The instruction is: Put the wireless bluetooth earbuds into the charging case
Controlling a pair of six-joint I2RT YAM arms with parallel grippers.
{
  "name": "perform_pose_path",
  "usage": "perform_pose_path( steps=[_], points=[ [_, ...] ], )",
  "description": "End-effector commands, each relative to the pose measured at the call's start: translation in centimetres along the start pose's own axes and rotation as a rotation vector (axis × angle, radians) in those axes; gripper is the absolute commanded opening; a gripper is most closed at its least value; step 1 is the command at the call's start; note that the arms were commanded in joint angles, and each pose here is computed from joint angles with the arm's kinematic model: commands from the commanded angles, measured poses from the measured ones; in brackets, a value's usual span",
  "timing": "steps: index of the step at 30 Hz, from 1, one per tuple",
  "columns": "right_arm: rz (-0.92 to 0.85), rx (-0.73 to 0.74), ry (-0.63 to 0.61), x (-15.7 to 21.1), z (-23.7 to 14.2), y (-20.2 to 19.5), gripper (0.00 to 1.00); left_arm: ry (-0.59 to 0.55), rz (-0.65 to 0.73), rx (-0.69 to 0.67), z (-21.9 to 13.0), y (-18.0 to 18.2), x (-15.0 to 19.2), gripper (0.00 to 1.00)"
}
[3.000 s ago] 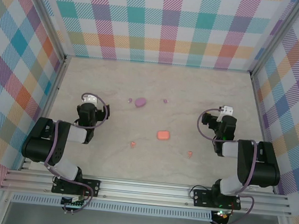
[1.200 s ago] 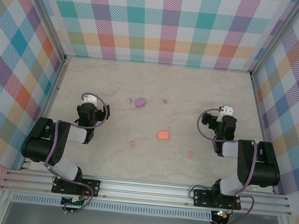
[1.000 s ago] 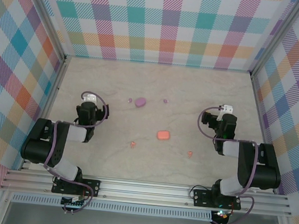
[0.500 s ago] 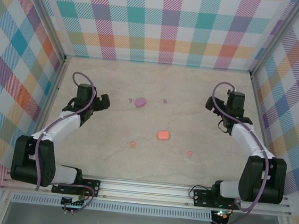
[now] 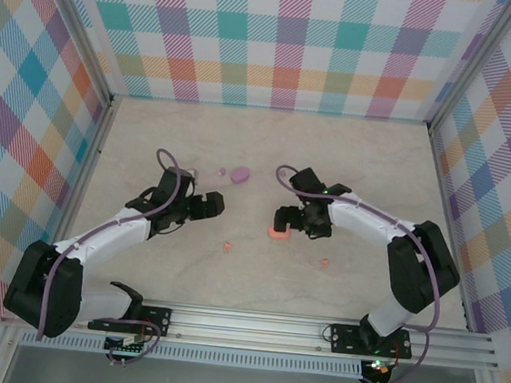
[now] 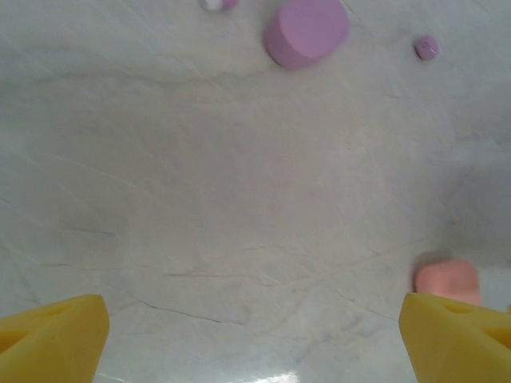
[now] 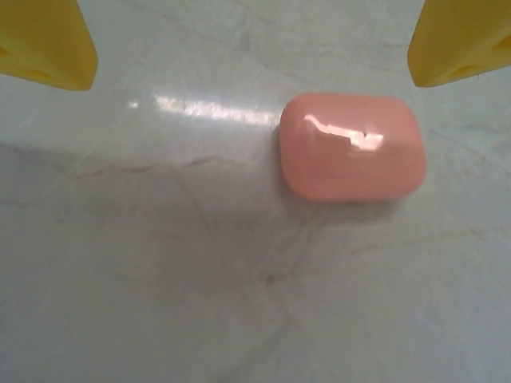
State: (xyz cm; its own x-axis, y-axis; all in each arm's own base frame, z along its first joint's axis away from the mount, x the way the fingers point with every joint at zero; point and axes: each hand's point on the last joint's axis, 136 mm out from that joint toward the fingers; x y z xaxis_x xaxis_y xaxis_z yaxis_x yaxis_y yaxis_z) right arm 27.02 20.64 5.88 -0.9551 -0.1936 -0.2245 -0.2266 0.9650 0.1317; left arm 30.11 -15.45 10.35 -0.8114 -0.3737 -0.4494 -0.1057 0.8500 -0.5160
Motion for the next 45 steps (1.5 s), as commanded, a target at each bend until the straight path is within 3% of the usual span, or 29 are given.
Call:
perform_pose_path(
  steps=[1, 9, 21, 28, 35, 45],
  points=[
    [0.007, 0.031, 0.022, 0.1, -1.0, 0.8, 1.00, -0.025, 0.021, 0.042, -0.8, -1.9, -0.4, 0.93],
    [-0.114, 0.052, 0.083, -0.3, 0.3, 4.3, 0.93, -0.030, 0.082, 0.024, -0.5, -1.8, -0.7, 0.94],
    [-0.126, 0.131, 0.158, -0.2, 1.9, 3.6, 0.93, -0.010, 0.084, 0.014, -0.3, -1.8, -0.6, 0.95],
    [-0.128, 0.097, 0.182, -0.2, 3.2, 4.4, 0.83, -0.016, 0.042, 0.105, -0.1, -3.4, -0.7, 0.95],
    [-0.133, 0.105, 0.197, -0.1, 4.4, 4.3, 0.81, -0.031, 0.067, 0.195, -1.2, -4.8, -0.7, 0.96],
    [-0.107, 0.118, 0.224, 0.8, 5.8, 3.9, 0.69, -0.050, 0.136, 0.201, -2.4, -4.9, -0.7, 0.98]
  ],
)
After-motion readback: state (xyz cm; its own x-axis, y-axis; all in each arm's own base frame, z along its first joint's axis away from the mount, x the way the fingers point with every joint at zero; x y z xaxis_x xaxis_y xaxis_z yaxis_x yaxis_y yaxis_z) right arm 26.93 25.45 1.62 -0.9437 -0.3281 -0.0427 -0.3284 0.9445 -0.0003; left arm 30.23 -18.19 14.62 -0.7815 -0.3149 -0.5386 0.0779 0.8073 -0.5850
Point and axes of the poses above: each hand's point on the last joint's axis, 136 mm out from that joint toward the fingers, its own z axis out along the fingers, its own y axis along the line the jaws close on, x = y × z, and after that the axes turned 8 degrees about -z, right-handed
